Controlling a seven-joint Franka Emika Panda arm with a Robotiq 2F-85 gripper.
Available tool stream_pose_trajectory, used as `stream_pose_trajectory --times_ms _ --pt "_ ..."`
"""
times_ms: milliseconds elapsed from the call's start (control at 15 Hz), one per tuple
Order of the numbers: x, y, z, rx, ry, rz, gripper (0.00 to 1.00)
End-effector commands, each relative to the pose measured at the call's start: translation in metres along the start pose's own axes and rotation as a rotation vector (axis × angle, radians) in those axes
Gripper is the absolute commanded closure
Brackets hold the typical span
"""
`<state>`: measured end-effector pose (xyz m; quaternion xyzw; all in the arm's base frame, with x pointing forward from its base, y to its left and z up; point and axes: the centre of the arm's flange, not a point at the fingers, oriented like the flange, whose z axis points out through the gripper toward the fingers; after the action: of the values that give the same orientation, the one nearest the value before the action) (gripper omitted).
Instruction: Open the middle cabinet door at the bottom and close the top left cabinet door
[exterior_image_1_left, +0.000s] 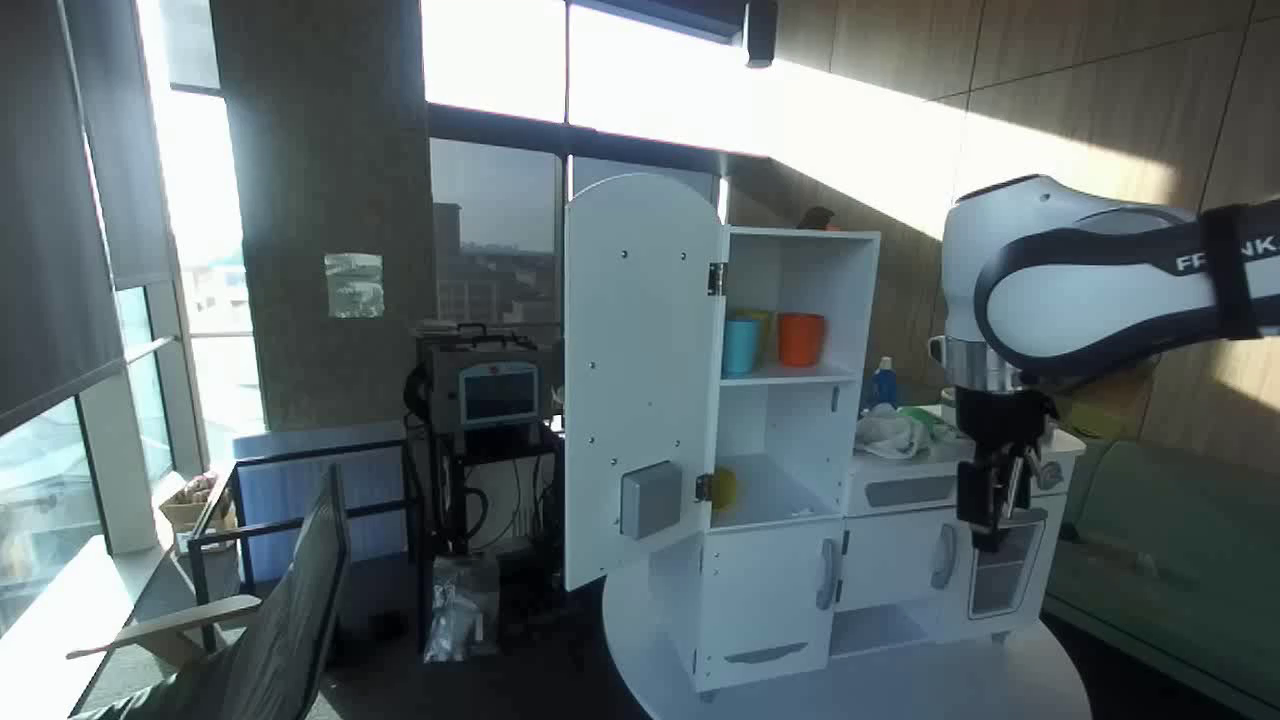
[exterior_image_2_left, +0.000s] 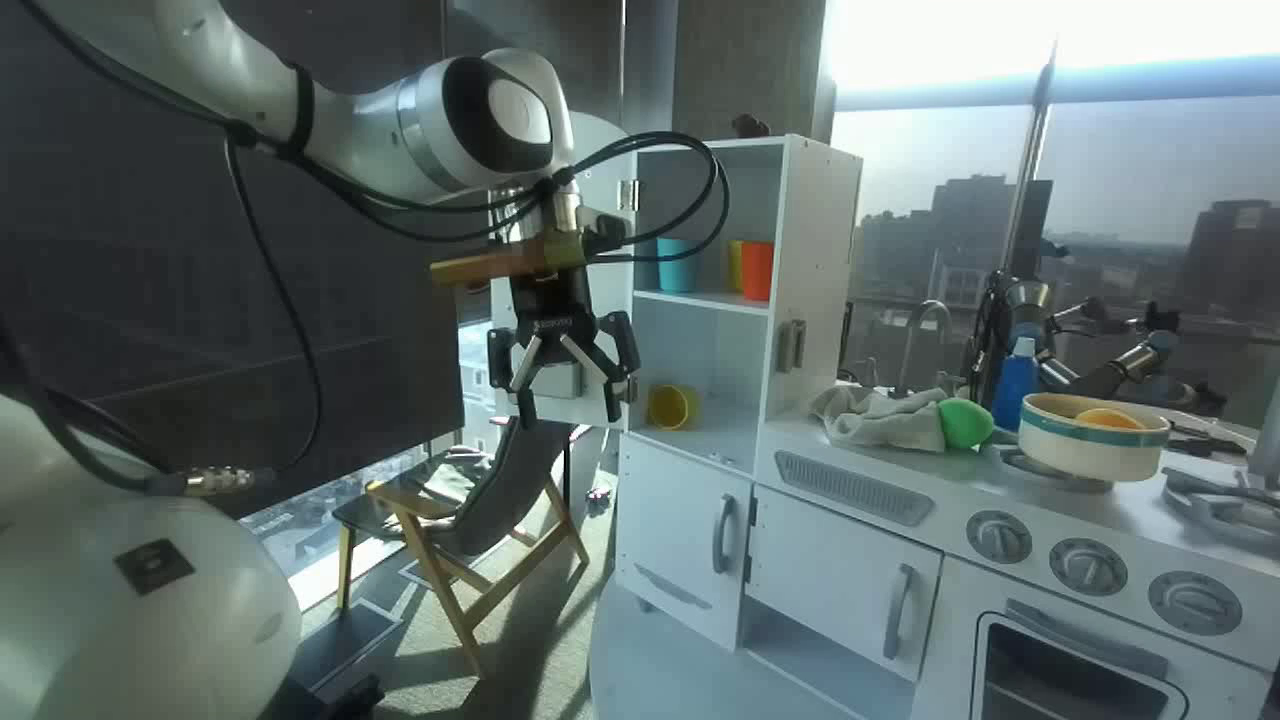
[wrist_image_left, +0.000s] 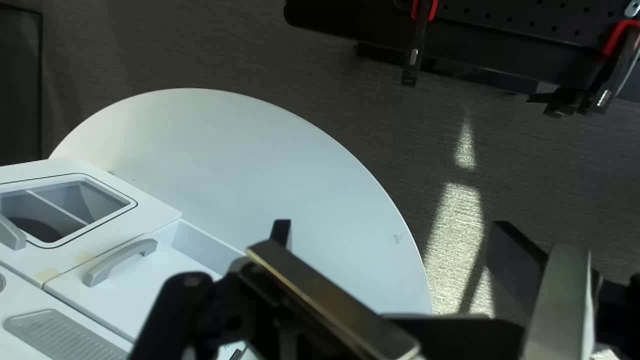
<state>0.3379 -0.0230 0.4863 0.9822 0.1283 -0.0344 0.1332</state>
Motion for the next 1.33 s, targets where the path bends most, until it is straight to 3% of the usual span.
stream_pose_trajectory --times_ms 0,667,1067,1267 --pt "0.000 0.000 -0.001 -0.001 0.003 0.001 0.00" --pt "0.004 0.005 0.000 0.004 0.004 0.015 0.00" --pt "0.022 0.069 0.048 0.136 0.017 0.117 0.00" --pt "0.026 0.115 0.078 0.221 0.086 0.222 0.00"
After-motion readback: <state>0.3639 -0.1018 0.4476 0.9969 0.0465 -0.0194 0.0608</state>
